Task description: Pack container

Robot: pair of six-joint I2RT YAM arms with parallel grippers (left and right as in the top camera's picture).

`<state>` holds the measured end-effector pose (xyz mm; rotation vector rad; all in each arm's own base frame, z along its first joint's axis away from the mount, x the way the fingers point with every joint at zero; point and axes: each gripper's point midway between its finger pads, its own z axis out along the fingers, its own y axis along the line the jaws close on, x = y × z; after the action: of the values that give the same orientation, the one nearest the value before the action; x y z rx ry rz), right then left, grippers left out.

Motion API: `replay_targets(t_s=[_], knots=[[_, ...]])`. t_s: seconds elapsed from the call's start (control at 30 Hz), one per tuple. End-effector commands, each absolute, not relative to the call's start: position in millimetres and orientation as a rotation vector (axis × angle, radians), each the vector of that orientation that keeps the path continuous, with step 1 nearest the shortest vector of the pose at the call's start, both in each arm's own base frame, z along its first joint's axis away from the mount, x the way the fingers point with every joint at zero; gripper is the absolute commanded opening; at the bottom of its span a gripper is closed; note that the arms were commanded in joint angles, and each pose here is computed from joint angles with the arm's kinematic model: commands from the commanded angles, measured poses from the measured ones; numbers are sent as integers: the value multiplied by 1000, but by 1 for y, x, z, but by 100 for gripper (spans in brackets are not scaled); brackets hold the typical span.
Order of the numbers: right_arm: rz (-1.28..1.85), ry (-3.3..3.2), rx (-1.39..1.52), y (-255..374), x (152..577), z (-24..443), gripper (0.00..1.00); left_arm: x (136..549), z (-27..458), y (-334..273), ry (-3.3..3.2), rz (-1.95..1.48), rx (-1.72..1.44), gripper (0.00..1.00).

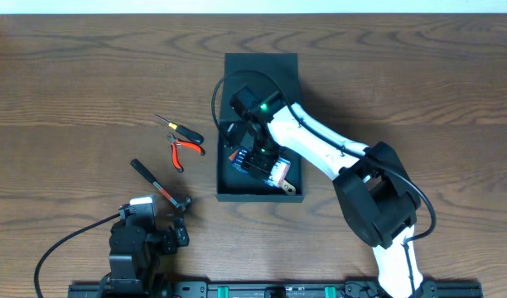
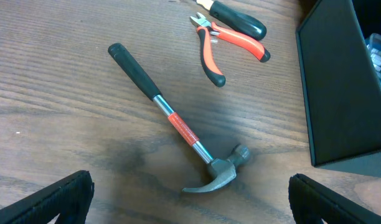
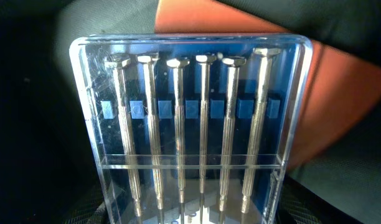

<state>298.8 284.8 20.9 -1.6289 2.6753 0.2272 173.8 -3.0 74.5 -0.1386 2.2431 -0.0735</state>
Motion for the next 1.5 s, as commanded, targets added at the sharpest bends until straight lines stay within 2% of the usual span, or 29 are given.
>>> replay_targets(t_s=[0.0, 0.07, 0.17, 0.27, 0.4, 0.53, 0.8, 1.07, 1.3, 1.47], knots=[[254, 2690, -1635, 286, 290, 12, 70, 166, 55, 0, 2309, -44, -135, 99], [254, 2692, -1634, 285, 290, 12, 82, 166, 55, 0, 2309, -43, -136, 99], [255, 2686, -1632, 286, 291, 12, 88, 166, 55, 0, 2309, -44, -135, 99], [256, 2677, -1628, 289, 294, 15, 99, 166, 55, 0, 2309, -44, -135, 98], [261, 2655, -1618, 293, 298, 34, 99, 166, 55, 0, 2309, -44, -135, 98], [272, 2587, -1586, 298, 305, 71, 99, 166, 55, 0, 2309, -43, -136, 99], [249, 2383, -1377, 288, 315, 188, 99, 166, 55, 0, 2309, -44, -135, 99], [274, 2295, -1183, 235, 279, 279, 99, 166, 55, 0, 2309, -44, -135, 99], [211, 2194, -965, 178, 240, 311, 99, 166, 55, 0, 2309, -44, -135, 99], [221, 2136, -835, 144, 207, 307, 99, 166, 55, 0, 2309, -44, -135, 98]])
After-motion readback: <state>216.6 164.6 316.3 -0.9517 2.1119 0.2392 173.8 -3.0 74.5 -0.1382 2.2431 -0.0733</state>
